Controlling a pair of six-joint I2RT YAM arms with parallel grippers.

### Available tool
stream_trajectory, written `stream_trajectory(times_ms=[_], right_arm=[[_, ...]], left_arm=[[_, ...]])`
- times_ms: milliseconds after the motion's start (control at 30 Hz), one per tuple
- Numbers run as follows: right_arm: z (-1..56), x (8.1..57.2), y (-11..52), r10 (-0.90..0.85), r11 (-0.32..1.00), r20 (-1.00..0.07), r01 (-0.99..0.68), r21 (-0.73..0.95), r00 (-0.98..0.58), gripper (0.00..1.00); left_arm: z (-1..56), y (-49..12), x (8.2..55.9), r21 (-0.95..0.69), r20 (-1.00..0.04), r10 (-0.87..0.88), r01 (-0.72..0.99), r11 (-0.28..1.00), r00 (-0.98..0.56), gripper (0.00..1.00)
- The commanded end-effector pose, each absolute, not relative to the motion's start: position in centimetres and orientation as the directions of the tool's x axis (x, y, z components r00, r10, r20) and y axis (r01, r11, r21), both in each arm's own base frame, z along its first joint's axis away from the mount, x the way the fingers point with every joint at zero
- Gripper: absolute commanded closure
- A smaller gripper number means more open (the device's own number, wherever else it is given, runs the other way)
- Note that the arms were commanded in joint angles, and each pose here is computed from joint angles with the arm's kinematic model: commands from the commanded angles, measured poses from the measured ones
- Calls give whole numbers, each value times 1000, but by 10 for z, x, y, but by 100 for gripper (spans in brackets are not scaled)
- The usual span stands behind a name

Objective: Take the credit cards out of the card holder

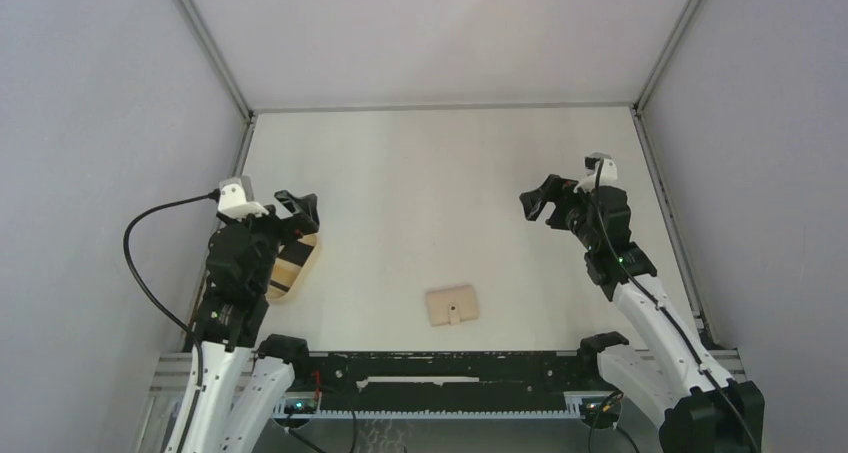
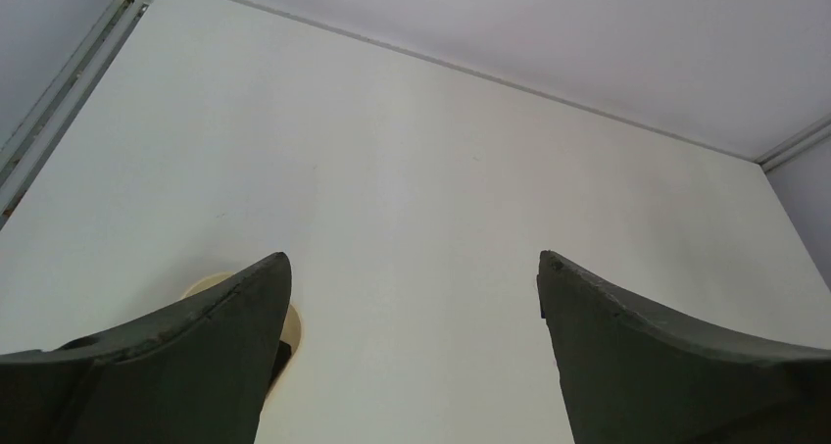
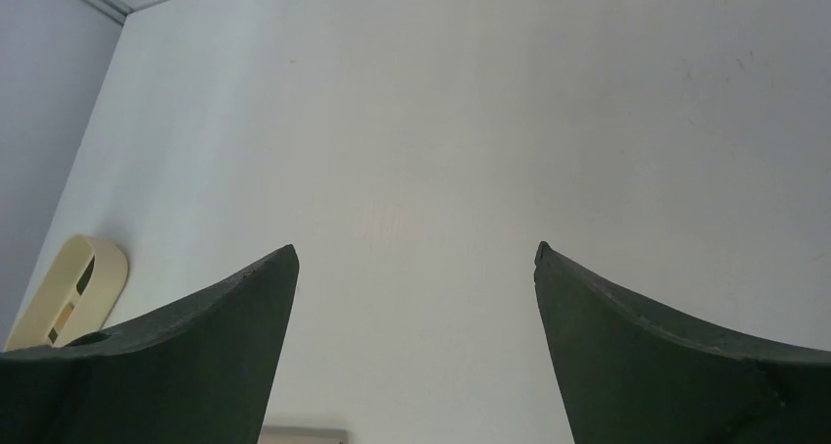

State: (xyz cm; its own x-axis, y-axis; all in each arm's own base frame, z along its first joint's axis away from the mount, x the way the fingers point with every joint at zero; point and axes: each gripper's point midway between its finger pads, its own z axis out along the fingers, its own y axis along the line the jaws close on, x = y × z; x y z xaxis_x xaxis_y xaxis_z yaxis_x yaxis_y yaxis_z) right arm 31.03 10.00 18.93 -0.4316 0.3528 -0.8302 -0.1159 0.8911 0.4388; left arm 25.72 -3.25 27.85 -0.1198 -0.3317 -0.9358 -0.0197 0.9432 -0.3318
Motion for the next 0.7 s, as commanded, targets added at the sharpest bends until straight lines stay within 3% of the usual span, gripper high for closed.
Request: stream_trajectory(times_ms=[0, 233, 300, 467, 667], right_arm=[[212, 308, 102, 306, 900, -886, -199, 389, -349, 0], [217, 314, 113, 342, 871, -874, -233, 433, -345, 0], [208, 321, 102, 363, 892, -867, -141, 429, -342, 0], [193, 322, 105, 379, 886, -838, -108, 451, -393, 0], [208, 312, 104, 345, 893, -861, -153, 424, -373, 0]], left_arm=[[287, -34, 259, -341, -935, -340, -1, 940, -101, 0], [284, -37, 257, -322, -938, -318, 13, 947, -138, 0], [283, -32, 256, -301, -942, -298, -6, 954, -153, 0], [232, -30, 267, -339, -858, -333, -55, 939, -391, 0], [154, 26, 270, -118, -725, -291, -305, 945, -624, 5]])
